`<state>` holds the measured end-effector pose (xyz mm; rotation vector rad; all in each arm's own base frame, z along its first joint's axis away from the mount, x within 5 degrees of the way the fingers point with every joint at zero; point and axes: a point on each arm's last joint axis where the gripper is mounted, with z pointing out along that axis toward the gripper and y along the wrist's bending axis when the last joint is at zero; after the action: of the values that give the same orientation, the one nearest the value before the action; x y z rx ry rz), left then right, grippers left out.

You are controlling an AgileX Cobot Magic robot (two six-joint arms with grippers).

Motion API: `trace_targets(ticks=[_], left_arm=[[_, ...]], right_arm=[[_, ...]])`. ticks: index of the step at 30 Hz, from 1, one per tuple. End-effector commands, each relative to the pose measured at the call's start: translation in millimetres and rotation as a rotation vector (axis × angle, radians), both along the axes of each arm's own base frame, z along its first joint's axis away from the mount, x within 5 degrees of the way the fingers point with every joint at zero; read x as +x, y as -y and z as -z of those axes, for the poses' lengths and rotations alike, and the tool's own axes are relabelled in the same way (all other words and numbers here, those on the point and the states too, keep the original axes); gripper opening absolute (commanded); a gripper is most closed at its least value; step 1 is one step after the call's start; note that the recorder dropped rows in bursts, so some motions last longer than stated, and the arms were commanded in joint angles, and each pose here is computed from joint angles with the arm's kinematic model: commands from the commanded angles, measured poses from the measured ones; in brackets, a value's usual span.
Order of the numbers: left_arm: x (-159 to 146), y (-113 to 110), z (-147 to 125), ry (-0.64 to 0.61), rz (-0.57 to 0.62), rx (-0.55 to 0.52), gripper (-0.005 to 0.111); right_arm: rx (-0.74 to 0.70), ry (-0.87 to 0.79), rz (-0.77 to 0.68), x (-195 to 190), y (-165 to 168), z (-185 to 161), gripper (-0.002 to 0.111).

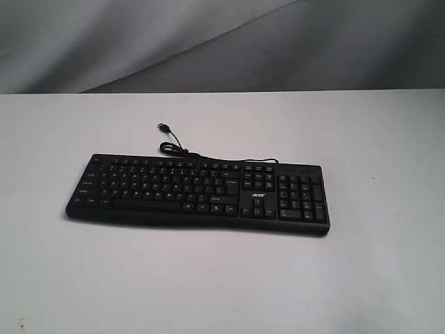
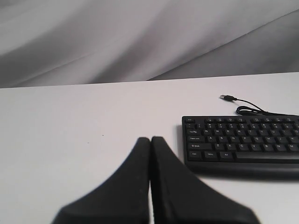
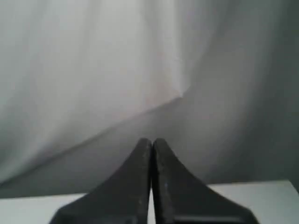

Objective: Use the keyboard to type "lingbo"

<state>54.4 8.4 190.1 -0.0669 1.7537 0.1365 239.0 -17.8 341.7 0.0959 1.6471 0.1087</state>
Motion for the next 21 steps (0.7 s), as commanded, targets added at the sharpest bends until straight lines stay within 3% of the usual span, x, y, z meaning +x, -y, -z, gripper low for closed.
trace_targets(ticks=[1,4,8,12,14,21], left_arm=[[0.0,0.1,0.8,0.006,0.0,-0.005,0.001],[0.0,0.1,0.8,0.006,0.0,-0.005,0.001],[0.0,0.1,0.8,0.006,0.0,-0.005,0.001],[0.0,0.1,0.8,0.006,0.0,-0.005,0.001],[0.0,0.1,0.8,0.006,0.0,-0.005,0.001],[0.0,0.1,0.8,0.006,0.0,-0.005,0.001]], right_arm=[[-0.162,-0.389,0.209,72.3,14.4,10.4,0.0],[-0.351,-0.604,0.107,108.6,-16.8,35.9,0.0],[-0.446,-0.667,-0.283,125.3,-88.6,67.8,0.0],[-0.559,-0.667,-0.729,117.3,-162.2,105.5,0.0],[-0.566,-0.653,-0.883,110.0,-189.7,120.2,0.0],[-0.636,-0.614,-1.164,92.3,-249.7,170.3,0.0]])
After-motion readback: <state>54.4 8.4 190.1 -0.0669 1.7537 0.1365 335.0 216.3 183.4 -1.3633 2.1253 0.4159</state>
